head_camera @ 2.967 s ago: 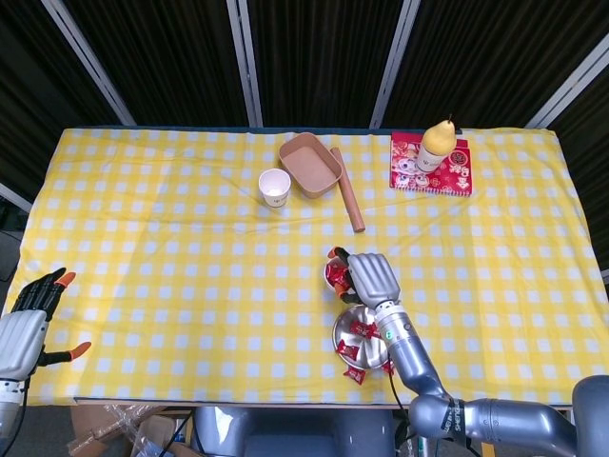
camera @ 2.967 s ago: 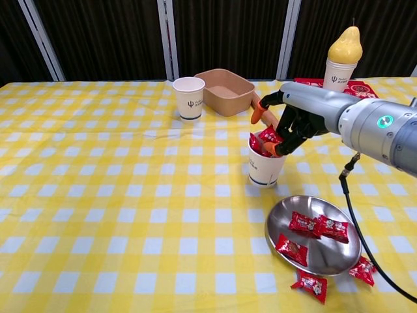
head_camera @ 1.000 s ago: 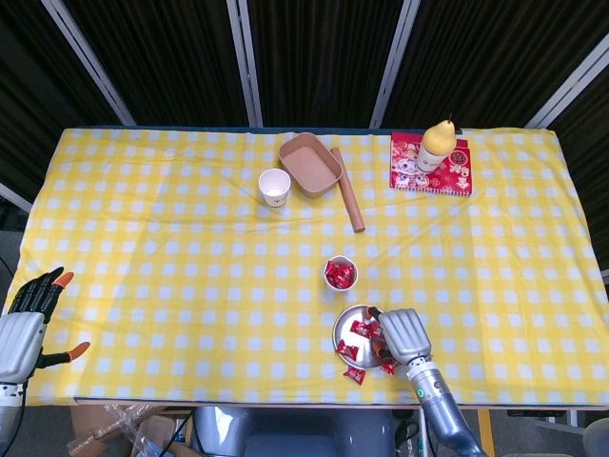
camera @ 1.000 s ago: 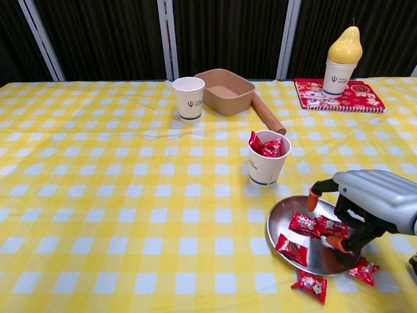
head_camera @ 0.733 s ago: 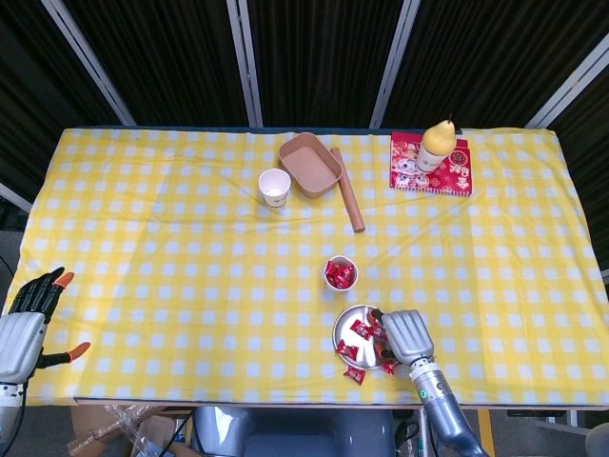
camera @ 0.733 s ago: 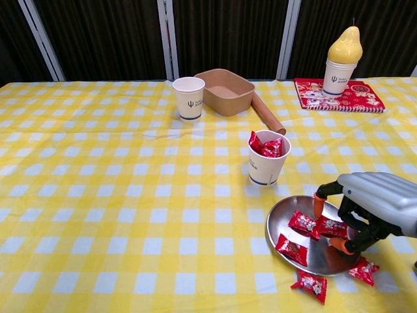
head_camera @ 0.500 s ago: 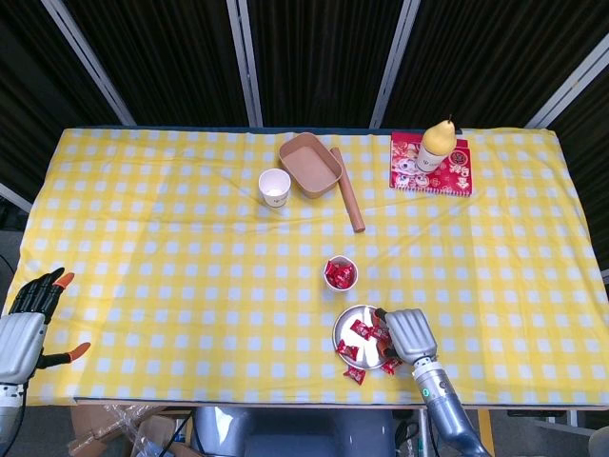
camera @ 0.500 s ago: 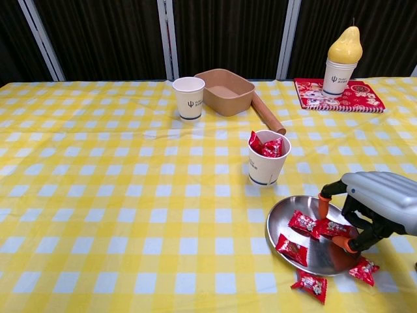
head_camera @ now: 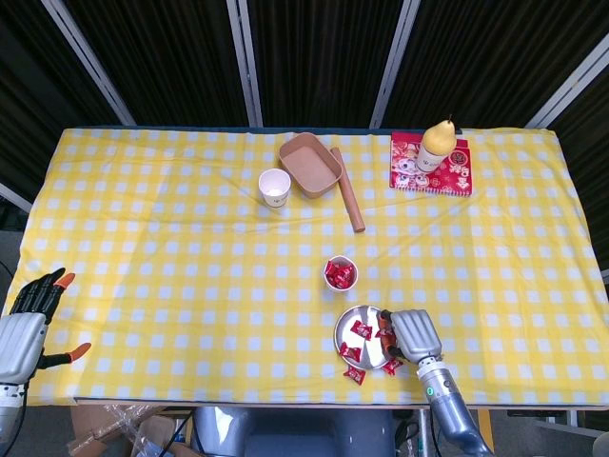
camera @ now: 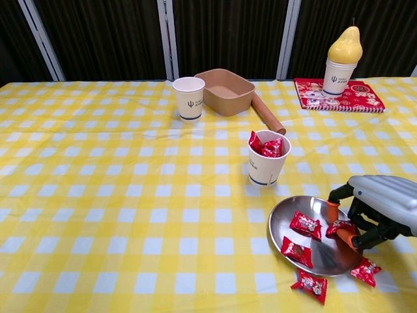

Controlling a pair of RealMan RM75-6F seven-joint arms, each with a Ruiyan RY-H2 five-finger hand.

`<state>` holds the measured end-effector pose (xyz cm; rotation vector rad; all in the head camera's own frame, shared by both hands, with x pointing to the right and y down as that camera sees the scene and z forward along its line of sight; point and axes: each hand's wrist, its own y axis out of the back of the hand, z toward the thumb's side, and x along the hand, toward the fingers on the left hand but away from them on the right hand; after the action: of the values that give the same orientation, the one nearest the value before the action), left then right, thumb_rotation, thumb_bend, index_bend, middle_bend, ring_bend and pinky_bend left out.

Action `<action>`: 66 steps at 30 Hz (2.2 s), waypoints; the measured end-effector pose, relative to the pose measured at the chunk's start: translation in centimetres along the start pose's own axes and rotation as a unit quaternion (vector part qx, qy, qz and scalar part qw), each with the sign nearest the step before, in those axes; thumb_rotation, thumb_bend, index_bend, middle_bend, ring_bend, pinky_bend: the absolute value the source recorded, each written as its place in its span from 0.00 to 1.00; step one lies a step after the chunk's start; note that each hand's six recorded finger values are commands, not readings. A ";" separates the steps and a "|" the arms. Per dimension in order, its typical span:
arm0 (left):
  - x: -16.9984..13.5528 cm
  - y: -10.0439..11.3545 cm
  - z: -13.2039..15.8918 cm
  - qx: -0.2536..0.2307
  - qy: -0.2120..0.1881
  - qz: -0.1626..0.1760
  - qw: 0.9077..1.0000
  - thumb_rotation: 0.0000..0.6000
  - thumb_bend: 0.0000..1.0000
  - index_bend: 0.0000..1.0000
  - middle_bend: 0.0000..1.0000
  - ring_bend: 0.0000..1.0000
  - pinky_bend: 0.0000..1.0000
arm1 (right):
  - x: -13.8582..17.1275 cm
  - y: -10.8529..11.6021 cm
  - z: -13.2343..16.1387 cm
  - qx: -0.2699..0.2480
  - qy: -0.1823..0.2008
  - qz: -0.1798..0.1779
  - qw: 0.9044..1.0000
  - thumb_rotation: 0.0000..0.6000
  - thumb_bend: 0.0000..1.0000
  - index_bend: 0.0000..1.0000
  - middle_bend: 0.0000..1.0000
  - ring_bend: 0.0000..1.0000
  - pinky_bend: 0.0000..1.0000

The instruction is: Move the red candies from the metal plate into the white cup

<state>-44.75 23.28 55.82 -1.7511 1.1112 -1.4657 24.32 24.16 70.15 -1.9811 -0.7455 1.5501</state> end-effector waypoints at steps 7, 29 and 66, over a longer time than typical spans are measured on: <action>0.0 0.0 0.0 0.000 -0.001 0.001 1.000 1.00 0.00 0.00 0.00 0.00 0.00 | 0.3 1.1 1.2 -0.020 0.018 -0.012 1.000 1.00 0.52 0.55 0.89 0.99 0.98; 0.2 0.0 -0.2 -0.002 0.003 -0.003 1.000 1.00 0.00 0.00 0.00 0.00 0.00 | -2.6 11.5 6.9 -0.070 0.067 -0.099 0.990 1.00 0.52 0.55 0.89 0.99 0.98; 0.2 0.1 -0.2 -0.010 0.003 -0.007 1.000 1.00 0.00 0.00 0.00 0.00 0.00 | -2.9 9.5 7.5 -0.059 0.063 -0.074 0.993 1.00 0.45 0.35 0.89 0.99 0.98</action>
<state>-44.93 23.07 55.93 -1.7724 1.1233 -1.4731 17.45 15.81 64.00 -2.0379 -0.9275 1.3091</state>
